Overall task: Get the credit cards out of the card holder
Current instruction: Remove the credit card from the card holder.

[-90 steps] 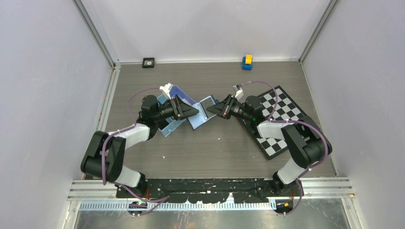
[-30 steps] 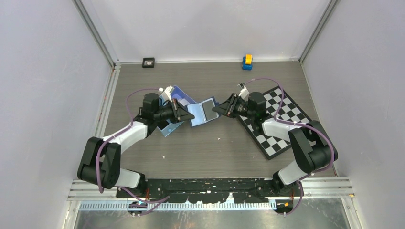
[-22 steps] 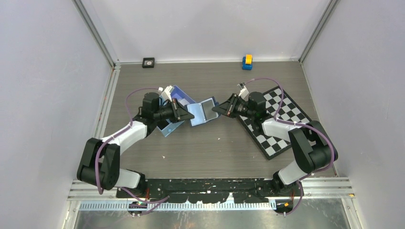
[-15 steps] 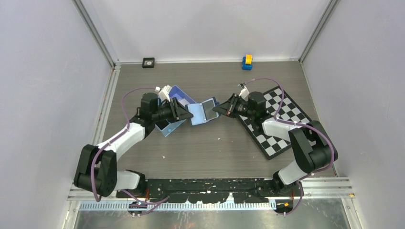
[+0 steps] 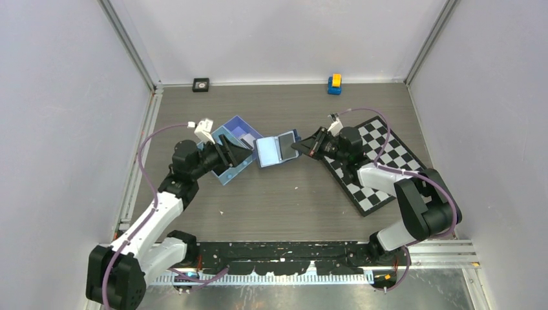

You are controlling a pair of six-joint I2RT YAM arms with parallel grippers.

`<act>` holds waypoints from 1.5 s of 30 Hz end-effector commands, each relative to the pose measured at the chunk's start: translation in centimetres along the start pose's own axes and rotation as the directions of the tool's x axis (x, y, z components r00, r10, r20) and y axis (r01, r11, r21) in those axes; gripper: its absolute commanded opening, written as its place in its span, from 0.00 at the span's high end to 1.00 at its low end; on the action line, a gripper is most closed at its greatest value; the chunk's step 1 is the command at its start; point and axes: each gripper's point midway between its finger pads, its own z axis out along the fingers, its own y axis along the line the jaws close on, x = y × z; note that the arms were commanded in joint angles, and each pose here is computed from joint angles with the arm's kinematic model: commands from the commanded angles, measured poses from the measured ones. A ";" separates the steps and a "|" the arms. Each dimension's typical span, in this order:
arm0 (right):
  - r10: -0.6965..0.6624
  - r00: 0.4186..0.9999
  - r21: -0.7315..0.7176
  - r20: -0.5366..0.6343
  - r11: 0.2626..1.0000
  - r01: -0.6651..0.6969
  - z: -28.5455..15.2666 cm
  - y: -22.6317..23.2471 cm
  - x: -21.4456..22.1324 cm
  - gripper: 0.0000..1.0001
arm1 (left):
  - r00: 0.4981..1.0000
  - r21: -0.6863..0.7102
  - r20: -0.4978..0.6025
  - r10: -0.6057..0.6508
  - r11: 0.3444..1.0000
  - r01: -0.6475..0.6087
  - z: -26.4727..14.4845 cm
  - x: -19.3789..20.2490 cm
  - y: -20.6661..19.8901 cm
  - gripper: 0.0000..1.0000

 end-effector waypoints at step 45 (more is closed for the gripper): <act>-0.014 0.999 -0.401 -0.031 0.916 0.001 0.0 9.0 1.7 1.00 | 0.955 0.444 -0.225 -0.193 0.852 0.277 4.9 2.3 -4.6 0.67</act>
